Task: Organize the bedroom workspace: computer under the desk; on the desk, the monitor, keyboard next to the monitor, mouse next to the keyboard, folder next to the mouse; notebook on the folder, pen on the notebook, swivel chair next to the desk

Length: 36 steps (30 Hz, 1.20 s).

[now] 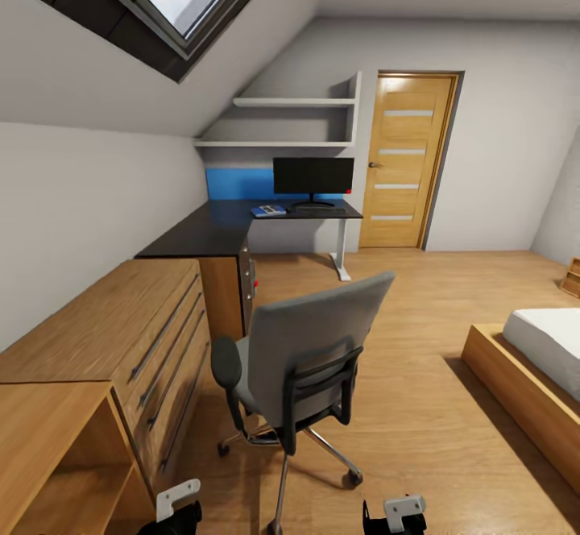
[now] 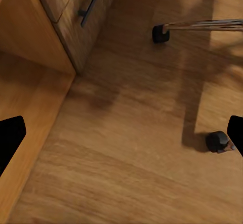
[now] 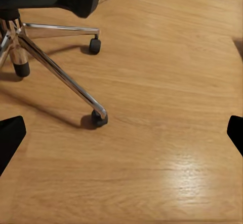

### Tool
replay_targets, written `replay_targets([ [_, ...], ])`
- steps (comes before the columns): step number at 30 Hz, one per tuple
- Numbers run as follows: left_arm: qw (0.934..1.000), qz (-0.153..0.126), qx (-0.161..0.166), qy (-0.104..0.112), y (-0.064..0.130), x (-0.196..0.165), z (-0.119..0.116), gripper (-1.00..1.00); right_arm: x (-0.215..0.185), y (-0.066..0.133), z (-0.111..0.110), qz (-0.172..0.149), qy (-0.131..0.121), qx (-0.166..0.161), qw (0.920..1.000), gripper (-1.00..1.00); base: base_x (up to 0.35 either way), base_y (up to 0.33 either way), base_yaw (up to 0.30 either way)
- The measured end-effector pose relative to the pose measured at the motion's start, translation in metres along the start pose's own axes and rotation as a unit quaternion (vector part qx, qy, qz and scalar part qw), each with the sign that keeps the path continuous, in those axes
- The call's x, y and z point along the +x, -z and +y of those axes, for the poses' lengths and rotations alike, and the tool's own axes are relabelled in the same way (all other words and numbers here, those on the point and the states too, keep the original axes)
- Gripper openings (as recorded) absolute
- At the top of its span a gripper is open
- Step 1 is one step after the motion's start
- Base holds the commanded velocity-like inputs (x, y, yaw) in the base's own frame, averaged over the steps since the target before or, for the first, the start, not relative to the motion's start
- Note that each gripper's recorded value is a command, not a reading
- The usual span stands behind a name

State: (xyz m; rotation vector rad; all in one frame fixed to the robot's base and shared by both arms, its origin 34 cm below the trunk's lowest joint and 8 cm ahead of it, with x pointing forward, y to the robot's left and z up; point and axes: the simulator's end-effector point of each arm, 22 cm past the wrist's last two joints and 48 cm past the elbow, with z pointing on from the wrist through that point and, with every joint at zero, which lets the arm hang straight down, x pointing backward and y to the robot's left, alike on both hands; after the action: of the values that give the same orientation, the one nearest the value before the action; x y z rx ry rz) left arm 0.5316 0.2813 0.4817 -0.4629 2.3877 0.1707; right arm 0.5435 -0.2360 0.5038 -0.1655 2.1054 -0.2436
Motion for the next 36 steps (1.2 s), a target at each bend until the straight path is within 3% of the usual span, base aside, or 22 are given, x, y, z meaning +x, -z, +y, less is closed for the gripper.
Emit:
replay_targets([
  [5,1.0,0.002,0.002,-0.001,-0.006,0.009,-0.001,1.0,0.008,-0.004,0.002,-0.001,-0.001,0.0,1.0,1.0,0.0,0.0,-0.004],
  [6,0.9999,-0.007,0.013,0.005,-0.005,-0.002,-0.018,1.0,-0.002,-0.005,0.003,-0.024,-0.007,-0.001,0.9997,1.0,0.0,0.0,0.0],
  [10,0.9993,-0.026,0.025,0.012,-0.013,-0.034,-0.038,1.0,-0.008,-0.012,0.007,-0.039,-0.015,-0.003,0.9991,1.0,0.0,0.0,0.0],
  [14,0.9991,-0.021,0.035,0.011,-0.02,-0.057,-0.054,1.0,-0.033,-0.024,0.013,-0.068,-0.03,-0.005,0.9972,1.0,0.0,0.0,0.0],
  [15,0.999,-0.011,0.043,0.008,-0.022,-0.074,-0.066,1.0,-0.059,-0.037,0.011,-0.078,-0.03,-0.004,0.9965,1.0,0.0,0.0,0.0],
  [18,0.9987,-0.011,0.049,0.008,-0.026,-0.086,-0.075,1.0,-0.075,-0.052,0.009,-0.076,-0.026,-0.002,0.9968,1.0,0.0,0.0,0.0],
  [20,0.9978,-0.019,0.063,0.011,-0.025,-0.107,-0.093,1.0,-0.103,-0.072,0.003,-0.064,-0.028,0.005,0.9975,1.0,0.0,0.0,0.0],
  [23,0.997,-0.028,0.07,0.014,-0.026,-0.121,-0.104,1.0,-0.126,-0.088,-0.004,-0.057,-0.059,0.007,0.9966,1.0,0.0,0.0,0.0],
  [27,0.9969,-0.029,0.072,0.014,-0.031,-0.119,-0.106,1.0,-0.13,-0.097,0.004,-0.046,-0.086,-0.016,0.9951,1.0,0.0,0.0,0.0],
  [36,0.9973,-0.02,0.07,0.011,-0.046,-0.095,-0.102,1.0,-0.118,-0.106,0.015,-0.042,-0.097,-0.039,0.9937,1.0,0.0,0.0,0.0],
])
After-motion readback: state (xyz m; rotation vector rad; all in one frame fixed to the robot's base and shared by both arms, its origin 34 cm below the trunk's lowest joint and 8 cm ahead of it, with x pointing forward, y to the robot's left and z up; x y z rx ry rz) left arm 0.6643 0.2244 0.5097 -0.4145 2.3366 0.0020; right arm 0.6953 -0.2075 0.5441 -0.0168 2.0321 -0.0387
